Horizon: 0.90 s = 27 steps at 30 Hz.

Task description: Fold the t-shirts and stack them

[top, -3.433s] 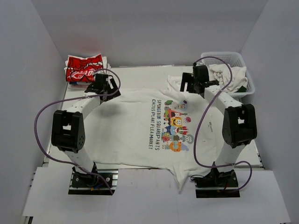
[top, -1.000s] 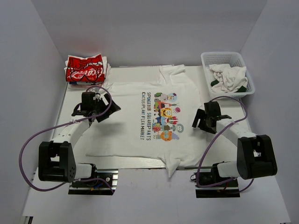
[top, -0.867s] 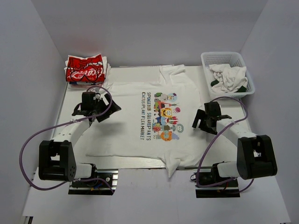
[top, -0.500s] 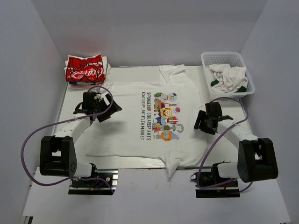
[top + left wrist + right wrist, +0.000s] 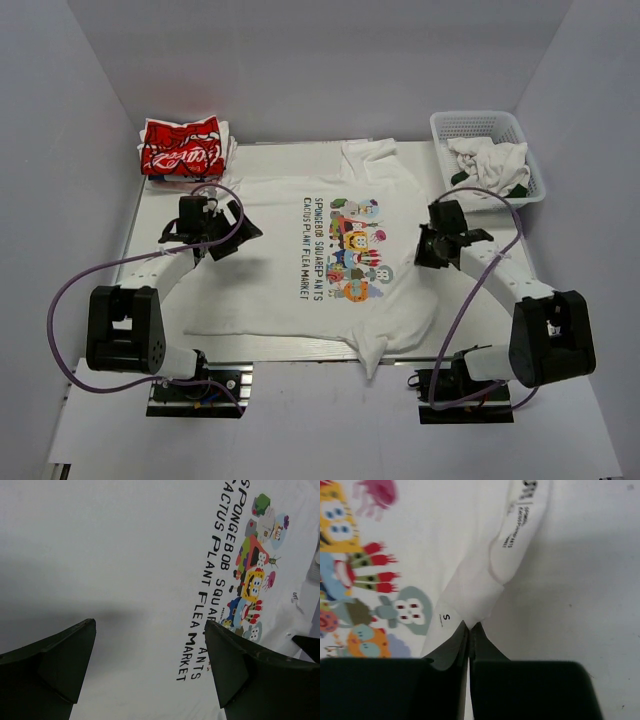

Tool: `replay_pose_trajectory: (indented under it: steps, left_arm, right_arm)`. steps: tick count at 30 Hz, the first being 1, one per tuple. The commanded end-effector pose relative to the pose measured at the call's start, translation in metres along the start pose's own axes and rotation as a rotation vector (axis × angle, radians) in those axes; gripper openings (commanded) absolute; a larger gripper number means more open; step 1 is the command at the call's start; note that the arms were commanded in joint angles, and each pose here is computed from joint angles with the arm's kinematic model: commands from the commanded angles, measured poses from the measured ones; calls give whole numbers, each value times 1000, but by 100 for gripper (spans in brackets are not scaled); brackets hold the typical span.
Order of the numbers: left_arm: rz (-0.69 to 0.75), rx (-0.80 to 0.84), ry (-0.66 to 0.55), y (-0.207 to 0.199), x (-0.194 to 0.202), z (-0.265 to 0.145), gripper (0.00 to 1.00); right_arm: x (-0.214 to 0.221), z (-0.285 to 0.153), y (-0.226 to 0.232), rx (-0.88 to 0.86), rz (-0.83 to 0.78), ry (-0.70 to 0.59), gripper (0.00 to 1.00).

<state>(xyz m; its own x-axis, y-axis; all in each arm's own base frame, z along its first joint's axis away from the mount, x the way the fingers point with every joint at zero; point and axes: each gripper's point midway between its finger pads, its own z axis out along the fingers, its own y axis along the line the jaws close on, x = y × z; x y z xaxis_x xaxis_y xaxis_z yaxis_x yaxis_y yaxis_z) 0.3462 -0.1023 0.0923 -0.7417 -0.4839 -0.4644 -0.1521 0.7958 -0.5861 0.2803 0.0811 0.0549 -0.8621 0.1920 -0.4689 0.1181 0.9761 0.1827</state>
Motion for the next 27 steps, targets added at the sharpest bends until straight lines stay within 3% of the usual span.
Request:
replay_pose_trajectory:
  steps: [1,6,10,11,13,15,17,18,19,21,24,27]
  left_arm:
    - [32,3,-6,1,0,1,100]
    - [43,-22,16,8,5,3,100]
    - [43,-47,35,15,10,7,100]
    - [42,-49,37,14,9,6,100]
    - [45,-59,53,18,12,7,100]
    - [45,-58,52,17,10,9,100]
    - [43,-77,83,24,17,14,100]
    - [46,-72,76,21,13,13,100]
    - [42,-79,87,24,16,16,100]
    - [36,-78,107,27,20,21,100]
    - [38,-70,131,27,22,27,100]
    - [54,-61,140,26,22,29,100]
  right_arm:
    - [-23,-21,38,-47,-89,-59,0]
    - [-6,-5,83,-57,-174,17,0]
    - [14,32,113,79,-303,94,0]
    - [4,26,138,60,-328,61,0]
    - [20,44,143,127,-386,103,0]
    - [8,36,168,149,-436,38,0]
    - [8,44,172,201,-473,27,9]
    - [11,42,179,207,-495,21,9]
    - [10,41,184,201,-498,11,14]
    - [17,39,191,186,-535,4,90]
    - [17,28,185,176,-502,-22,91]
    - [-1,2,195,61,-452,-108,91]
